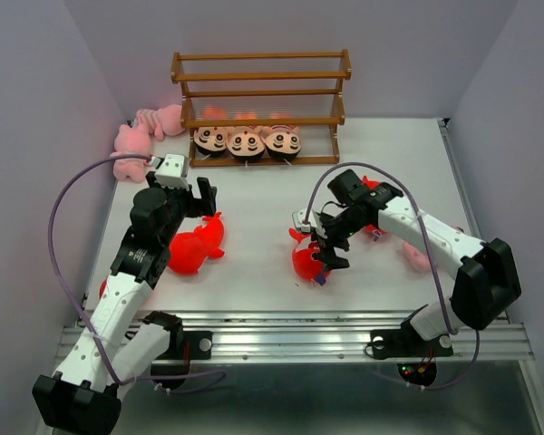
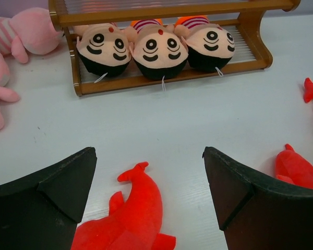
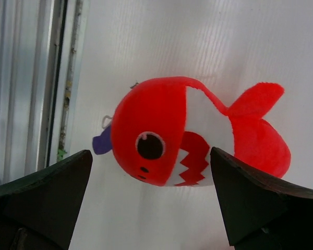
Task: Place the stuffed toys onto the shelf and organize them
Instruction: Grab a stuffed toy with the right arm
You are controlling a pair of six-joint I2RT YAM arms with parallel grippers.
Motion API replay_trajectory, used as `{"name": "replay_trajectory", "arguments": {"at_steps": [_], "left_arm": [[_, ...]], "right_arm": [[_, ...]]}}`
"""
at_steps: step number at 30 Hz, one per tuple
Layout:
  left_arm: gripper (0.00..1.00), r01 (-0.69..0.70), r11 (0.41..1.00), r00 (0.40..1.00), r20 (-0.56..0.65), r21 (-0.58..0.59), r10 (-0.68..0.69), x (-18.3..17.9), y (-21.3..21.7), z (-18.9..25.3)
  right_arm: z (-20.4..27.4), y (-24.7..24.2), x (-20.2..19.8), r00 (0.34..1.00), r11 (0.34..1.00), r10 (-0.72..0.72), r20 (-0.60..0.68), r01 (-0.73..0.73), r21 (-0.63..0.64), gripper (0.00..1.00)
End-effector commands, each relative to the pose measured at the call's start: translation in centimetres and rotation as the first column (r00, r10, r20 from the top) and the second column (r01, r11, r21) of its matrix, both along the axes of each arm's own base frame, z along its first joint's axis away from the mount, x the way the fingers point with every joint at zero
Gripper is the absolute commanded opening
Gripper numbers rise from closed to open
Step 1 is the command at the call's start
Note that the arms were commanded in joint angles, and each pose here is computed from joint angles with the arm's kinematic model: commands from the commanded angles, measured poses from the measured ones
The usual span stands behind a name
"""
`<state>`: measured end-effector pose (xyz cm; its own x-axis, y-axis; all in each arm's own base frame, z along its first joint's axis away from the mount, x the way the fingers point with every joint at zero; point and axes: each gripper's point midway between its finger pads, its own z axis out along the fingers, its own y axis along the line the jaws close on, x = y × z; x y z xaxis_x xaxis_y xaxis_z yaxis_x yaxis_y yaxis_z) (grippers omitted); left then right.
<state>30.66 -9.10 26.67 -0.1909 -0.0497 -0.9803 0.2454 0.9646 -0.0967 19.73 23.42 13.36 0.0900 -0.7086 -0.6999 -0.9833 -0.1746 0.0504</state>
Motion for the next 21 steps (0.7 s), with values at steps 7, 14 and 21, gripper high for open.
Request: {"name": "replay_trajectory", "arguments": {"at_steps": [7, 14, 21], "left_arm": [[0.95, -0.061, 0.998, 0.996, 0.062, 0.009, 0.06, 0.1, 1.2, 1.6], [0.99, -0.042, 0.999, 0.996, 0.073, -0.007, 0.043, 0.0, 0.9, 1.7], [0.99, 0.041, 0.999, 0.998, 0.046, -0.029, -0.039, -0.2, -0.7, 0.7]], "right_arm": [[-3.7, 1.5, 4.5, 0.975, 0.975, 0.017, 0.224, 0.034, -0.221, 0.94], [-5.5, 0.9, 3.6, 0.984, 0.963, -0.025, 0.178, 0.071, -0.261, 0.35], [-2.6, 1.9, 4.3, 0.973, 0.966, -0.185, 0.14, 0.206, -0.157, 0.01]]}}
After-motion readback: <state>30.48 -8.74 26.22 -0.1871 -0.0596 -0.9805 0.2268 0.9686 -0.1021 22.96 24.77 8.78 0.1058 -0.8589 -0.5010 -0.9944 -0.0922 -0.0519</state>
